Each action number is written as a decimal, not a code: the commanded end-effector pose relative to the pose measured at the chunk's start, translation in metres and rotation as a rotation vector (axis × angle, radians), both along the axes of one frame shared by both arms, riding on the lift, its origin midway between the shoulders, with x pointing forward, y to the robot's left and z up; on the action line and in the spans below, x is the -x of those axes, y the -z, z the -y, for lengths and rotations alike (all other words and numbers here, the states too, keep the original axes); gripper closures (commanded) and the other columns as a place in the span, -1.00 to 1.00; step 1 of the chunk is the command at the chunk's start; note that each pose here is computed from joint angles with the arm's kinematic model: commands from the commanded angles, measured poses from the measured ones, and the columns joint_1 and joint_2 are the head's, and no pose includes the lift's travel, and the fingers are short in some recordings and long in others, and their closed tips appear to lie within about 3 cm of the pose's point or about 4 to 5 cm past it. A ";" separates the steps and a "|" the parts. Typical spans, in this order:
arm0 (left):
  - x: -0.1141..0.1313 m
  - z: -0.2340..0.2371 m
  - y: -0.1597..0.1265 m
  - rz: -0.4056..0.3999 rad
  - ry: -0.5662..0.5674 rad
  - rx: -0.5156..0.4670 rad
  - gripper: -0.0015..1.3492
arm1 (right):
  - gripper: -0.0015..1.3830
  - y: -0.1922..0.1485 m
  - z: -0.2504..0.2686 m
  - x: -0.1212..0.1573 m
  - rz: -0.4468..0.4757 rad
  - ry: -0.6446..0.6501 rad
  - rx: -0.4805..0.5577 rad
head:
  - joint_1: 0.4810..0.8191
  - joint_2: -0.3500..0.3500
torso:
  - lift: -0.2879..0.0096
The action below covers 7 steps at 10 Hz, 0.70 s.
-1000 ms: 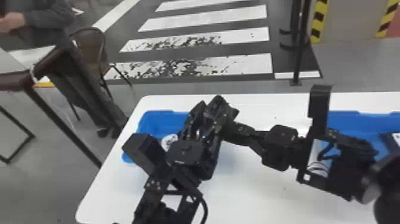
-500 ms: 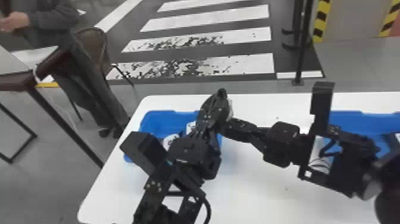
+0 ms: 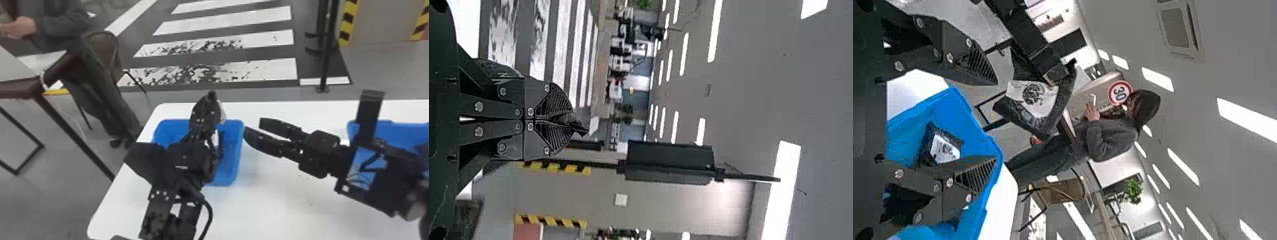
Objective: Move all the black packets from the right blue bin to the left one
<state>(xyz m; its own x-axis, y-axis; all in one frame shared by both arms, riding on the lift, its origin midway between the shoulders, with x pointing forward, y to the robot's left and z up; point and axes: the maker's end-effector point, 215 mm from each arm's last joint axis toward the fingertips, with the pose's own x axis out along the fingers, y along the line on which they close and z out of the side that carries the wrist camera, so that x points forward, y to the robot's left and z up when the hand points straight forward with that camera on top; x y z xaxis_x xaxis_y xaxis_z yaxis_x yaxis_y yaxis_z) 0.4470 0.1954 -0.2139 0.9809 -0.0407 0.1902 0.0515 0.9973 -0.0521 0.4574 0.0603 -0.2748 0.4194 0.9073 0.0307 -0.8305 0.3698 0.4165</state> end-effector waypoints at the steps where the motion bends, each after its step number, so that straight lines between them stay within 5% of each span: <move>1: -0.027 -0.048 0.044 -0.050 -0.129 -0.192 0.80 | -0.84 0.006 0.030 -0.014 -0.007 0.074 0.002 | 0.21 0.88 | -0.01; 3: -0.048 -0.098 0.114 -0.169 -0.234 -0.354 0.80 | -0.84 0.003 0.068 -0.033 0.018 0.159 0.023 | 0.27 0.89 | -0.01; 4: -0.048 -0.116 0.138 -0.211 -0.263 -0.358 0.39 | -0.84 0.002 0.093 -0.042 0.034 0.211 0.061 | 0.27 0.90 | -0.01; 5: -0.041 -0.120 0.149 -0.234 -0.240 -0.292 -0.42 | -0.84 0.006 0.126 -0.050 0.037 0.284 0.124 | 0.27 0.89 | -0.01; 6: -0.033 -0.116 0.141 -0.189 -0.206 -0.233 -0.94 | -0.84 0.014 0.171 -0.058 0.036 0.392 0.221 | 0.27 0.84 | -0.01; 7: -0.022 -0.109 0.118 -0.099 -0.176 -0.158 -0.85 | -0.84 0.026 0.220 -0.063 0.009 0.501 0.329 | 0.27 0.71 | -0.01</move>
<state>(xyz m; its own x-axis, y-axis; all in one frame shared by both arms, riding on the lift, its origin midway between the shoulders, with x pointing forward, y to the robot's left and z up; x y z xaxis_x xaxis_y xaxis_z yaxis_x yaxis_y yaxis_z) 0.4766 0.3038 -0.3456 0.9928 0.1105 0.0456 -0.1163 0.9809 0.1560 0.5200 -0.1299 -0.2943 0.7683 0.6189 -0.1637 -0.5764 0.7800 0.2436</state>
